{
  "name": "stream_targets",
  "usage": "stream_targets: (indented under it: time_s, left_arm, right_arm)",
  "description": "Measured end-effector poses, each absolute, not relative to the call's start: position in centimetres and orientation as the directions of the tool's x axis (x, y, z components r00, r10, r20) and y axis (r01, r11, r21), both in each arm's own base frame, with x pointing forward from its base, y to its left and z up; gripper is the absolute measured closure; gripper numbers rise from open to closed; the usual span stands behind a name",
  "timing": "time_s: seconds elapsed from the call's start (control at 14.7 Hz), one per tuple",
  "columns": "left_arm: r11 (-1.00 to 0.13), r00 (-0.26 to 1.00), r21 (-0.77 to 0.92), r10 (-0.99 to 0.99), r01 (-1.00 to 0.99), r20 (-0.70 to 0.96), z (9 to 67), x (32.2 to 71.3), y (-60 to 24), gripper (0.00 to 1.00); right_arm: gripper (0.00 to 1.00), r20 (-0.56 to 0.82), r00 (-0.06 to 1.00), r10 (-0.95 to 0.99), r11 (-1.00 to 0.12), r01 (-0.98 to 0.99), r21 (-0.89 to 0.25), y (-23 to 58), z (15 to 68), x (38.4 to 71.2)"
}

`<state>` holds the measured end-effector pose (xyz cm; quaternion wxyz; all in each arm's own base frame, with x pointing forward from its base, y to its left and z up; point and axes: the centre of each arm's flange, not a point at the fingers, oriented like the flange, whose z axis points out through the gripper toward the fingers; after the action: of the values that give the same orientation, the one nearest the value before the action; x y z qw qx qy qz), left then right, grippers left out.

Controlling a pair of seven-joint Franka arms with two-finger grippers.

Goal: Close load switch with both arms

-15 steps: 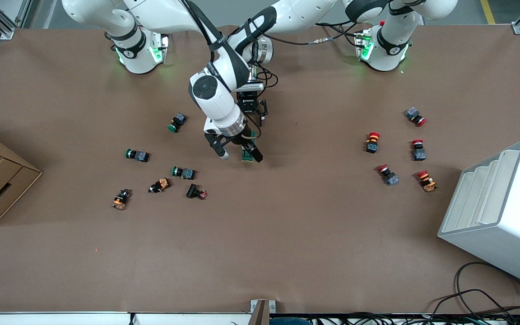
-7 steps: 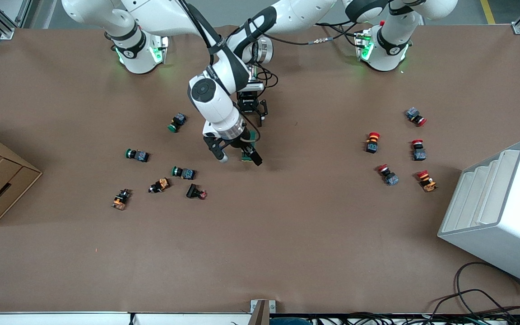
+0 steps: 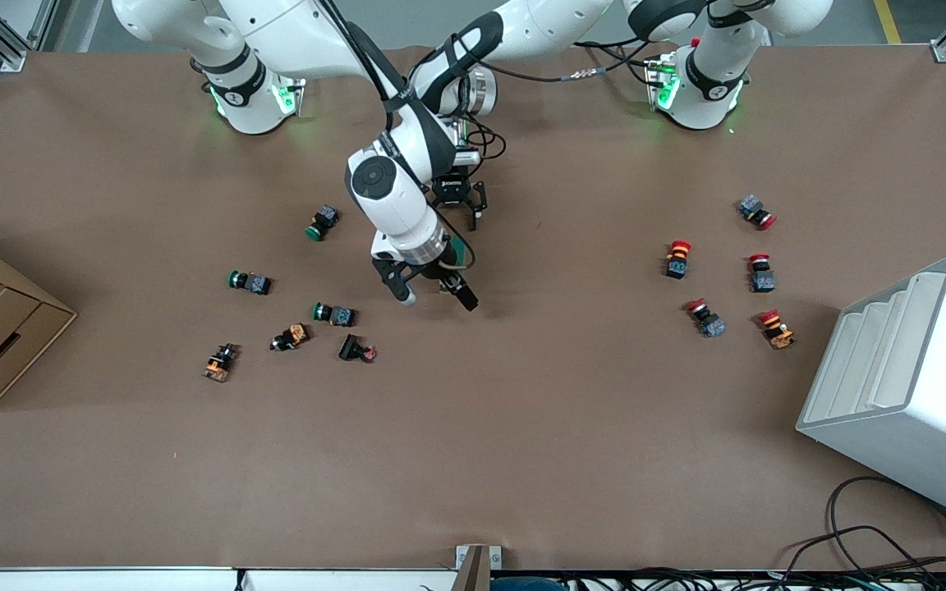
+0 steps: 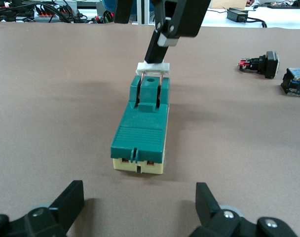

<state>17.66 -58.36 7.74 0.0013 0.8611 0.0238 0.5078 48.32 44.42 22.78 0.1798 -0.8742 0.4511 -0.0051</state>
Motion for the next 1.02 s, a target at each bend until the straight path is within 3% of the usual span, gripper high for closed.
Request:
stream_targets:
  time_s: [1.02]
  left_arm:
    - [-0.999, 0.483, 0.026, 0.042, 0.039, 0.875, 7.7, 17.7, -58.4, 0.0]
  right_arm:
    - [0.0, -0.125, 0.603, -0.788, -0.545, -0.777, -0.315, 43.3, 21.5, 50.2]
